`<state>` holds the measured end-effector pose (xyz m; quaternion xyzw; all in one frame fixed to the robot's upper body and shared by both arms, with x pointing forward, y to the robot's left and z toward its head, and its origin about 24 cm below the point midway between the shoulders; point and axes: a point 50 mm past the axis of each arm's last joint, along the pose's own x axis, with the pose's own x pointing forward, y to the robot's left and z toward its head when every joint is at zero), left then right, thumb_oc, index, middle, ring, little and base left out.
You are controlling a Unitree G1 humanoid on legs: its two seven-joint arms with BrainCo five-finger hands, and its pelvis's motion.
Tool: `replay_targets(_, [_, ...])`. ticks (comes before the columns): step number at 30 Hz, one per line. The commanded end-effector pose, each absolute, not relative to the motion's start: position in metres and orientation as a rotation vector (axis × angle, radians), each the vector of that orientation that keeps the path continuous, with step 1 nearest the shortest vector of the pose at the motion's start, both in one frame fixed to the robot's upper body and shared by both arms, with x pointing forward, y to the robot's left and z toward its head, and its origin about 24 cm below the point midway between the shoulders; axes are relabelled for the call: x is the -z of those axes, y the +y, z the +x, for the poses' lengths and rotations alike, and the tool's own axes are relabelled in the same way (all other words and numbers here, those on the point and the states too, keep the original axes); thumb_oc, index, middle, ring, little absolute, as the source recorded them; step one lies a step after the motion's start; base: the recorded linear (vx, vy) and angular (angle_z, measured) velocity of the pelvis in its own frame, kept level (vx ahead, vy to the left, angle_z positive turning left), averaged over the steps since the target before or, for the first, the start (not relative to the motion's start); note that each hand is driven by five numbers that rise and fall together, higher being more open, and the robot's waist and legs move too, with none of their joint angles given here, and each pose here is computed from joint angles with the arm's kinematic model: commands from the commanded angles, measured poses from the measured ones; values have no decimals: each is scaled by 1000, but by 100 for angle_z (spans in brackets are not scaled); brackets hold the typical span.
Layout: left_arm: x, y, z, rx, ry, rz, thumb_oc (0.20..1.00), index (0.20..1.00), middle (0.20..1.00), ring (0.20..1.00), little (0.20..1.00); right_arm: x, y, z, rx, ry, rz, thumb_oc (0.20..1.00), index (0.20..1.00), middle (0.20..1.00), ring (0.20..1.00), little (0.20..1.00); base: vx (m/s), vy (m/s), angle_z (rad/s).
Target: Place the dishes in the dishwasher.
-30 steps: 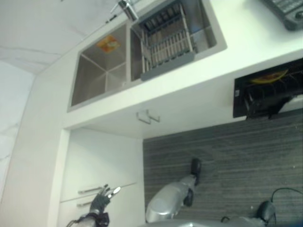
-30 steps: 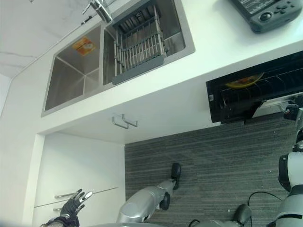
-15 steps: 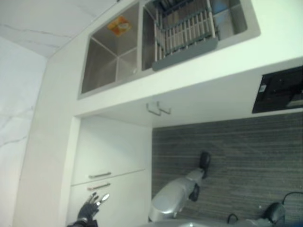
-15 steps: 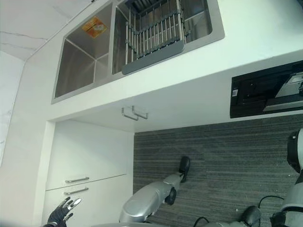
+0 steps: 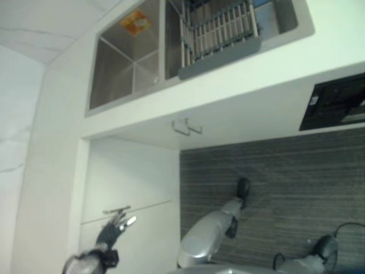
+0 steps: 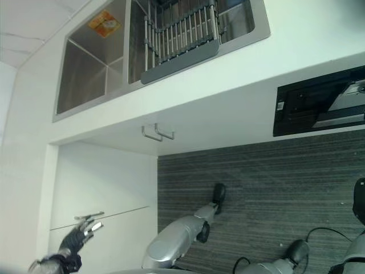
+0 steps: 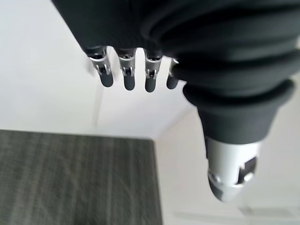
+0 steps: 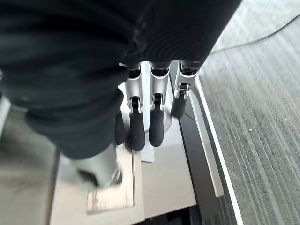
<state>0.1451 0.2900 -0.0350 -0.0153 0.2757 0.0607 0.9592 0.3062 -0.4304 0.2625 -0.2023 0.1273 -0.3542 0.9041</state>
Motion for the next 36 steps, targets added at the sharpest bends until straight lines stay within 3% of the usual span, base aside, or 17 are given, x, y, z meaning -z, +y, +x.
replay_targets(1, [22,319,162,-293,525,-41,1000,1000,1000,1000,1000,-330,-362,333,479,-116,-461,1000,1000,1000,1000,1000,-71,-155,-6])
replay_targets(7, [-22,310,223,-320,267,-125,1000,1000,1000,1000,1000,-242,-314,339,274,-92,-362,1000,1000,1000,1000,1000,-96,-134,-27])
replay_targets(10, [-47,284,256,-237,170,-221,1000,1000,1000,1000,1000,-181,-282,337,188,-40,-288,1000,1000,1000,1000,1000,-105,-176,-27])
replay_targets(11, [-62,281,257,-175,-18,-181,1000,1000,1000,1000,1000,-172,-278,335,194,-36,-271,1000,1000,1000,1000,1000,-128,-165,-14])
replay_targets(15, [-37,277,214,34,-87,-199,1000,1000,1000,1000,1000,-116,-287,310,227,-25,-225,1000,1000,1000,1000,1000,-176,-247,-19])
replay_targets(25, [-13,257,203,114,144,-297,1000,1000,1000,1000,1000,-60,-228,276,-41,82,-134,1000,1000,1000,1000,1000,-22,-235,-10])
replay_targets(36, [-7,227,221,252,197,-285,1000,1000,1000,1000,1000,-16,-229,247,-33,215,-62,1000,1000,1000,1000,1000,-53,163,65])
